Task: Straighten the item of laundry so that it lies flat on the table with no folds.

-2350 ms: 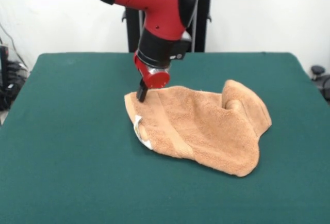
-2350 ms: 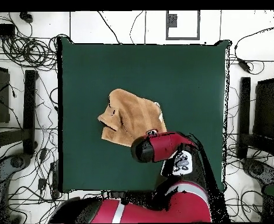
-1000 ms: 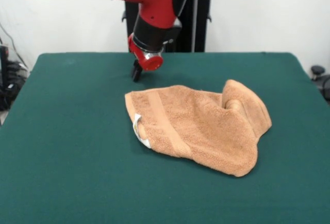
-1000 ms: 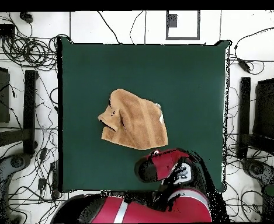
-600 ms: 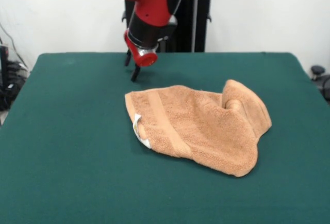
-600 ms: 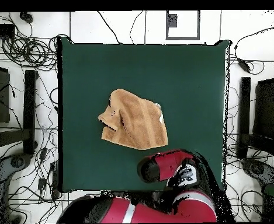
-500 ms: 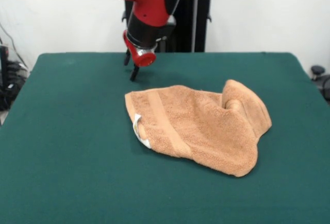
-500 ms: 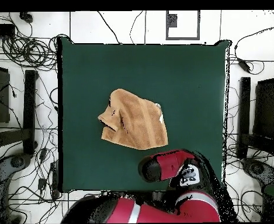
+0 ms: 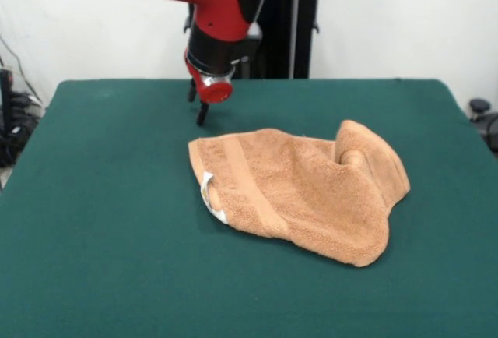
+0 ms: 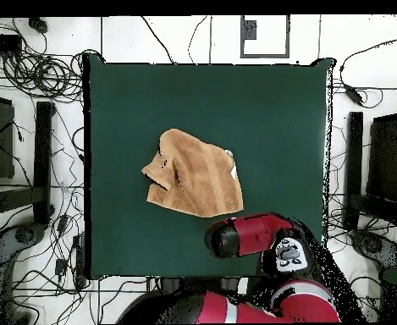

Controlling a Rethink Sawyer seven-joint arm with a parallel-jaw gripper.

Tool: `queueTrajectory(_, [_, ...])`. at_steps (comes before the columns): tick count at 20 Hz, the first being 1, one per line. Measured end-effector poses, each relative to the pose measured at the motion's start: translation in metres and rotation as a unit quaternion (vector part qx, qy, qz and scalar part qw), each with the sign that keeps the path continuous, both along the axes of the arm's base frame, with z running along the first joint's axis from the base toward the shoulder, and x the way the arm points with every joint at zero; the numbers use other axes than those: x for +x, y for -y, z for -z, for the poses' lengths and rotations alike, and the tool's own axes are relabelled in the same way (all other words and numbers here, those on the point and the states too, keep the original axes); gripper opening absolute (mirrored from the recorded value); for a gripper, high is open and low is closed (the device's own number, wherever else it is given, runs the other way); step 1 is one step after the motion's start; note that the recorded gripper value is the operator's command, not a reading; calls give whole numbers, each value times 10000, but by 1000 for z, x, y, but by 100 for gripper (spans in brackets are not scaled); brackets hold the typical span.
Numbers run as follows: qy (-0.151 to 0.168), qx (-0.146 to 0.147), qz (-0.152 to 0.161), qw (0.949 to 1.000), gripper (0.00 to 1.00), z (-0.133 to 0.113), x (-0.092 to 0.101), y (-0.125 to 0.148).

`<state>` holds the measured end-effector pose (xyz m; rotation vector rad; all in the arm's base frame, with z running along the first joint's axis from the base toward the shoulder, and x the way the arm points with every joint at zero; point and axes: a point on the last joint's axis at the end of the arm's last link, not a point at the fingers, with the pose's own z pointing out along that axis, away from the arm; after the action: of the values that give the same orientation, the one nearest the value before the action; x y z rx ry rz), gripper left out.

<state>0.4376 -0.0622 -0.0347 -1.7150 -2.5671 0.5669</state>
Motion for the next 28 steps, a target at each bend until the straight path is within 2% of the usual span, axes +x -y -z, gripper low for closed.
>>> queueTrajectory(10, [248, 172, 105, 9995, 100, -17, 49, -19])
queueTrajectory(17, [507, 313, 275, 9978, 100, -20, 85, -9])
queueTrajectory(26, [764, 264, 333, 9962, 100, -21, 113, 6])
queueTrajectory(28, [796, 259, 315, 9960, 100, -14, 120, 6])
